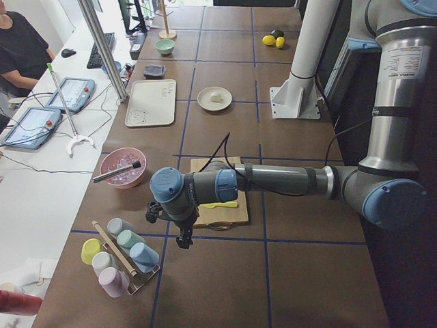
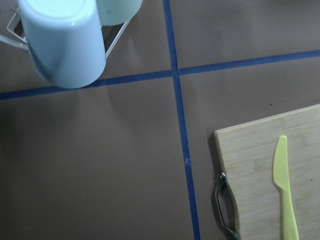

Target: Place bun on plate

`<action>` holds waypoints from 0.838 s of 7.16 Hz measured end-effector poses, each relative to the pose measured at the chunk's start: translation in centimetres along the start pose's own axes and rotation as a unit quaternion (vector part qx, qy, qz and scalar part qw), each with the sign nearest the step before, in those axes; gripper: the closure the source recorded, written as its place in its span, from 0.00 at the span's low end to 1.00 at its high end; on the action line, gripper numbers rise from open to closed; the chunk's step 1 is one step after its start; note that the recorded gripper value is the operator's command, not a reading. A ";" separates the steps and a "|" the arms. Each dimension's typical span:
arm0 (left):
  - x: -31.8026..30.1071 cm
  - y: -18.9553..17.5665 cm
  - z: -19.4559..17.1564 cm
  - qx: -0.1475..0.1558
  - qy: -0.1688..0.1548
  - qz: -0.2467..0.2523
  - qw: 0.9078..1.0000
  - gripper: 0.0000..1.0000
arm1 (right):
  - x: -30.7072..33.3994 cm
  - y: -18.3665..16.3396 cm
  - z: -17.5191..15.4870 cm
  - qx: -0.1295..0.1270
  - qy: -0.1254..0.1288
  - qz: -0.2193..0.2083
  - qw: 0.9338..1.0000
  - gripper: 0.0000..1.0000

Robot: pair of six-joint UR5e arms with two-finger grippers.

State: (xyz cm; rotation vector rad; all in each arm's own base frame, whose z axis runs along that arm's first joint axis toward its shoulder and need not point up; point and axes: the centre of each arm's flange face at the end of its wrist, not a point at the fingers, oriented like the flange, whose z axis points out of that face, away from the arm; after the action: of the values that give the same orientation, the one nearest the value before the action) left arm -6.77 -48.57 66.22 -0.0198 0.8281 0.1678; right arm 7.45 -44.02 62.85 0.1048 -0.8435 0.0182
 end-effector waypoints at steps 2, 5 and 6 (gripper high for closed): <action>-0.9 1.3 0.4 0.006 -0.001 -0.005 1.000 0.00 | 0.0 -0.1 0.0 0.001 0.001 0.000 1.000 0.00; -1.9 1.9 -0.4 0.017 -0.002 -0.015 1.000 0.00 | 0.0 -0.1 0.0 0.001 0.002 0.000 1.000 0.00; -1.9 1.9 -0.5 0.017 -0.002 -0.016 1.000 0.00 | 0.0 -0.1 0.0 0.000 0.002 0.000 1.000 0.00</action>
State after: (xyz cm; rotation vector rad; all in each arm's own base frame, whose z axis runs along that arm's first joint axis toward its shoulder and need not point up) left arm -8.67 -46.99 67.40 -0.0002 0.8255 0.1236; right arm 7.51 -44.10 62.85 0.1059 -0.8395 0.0182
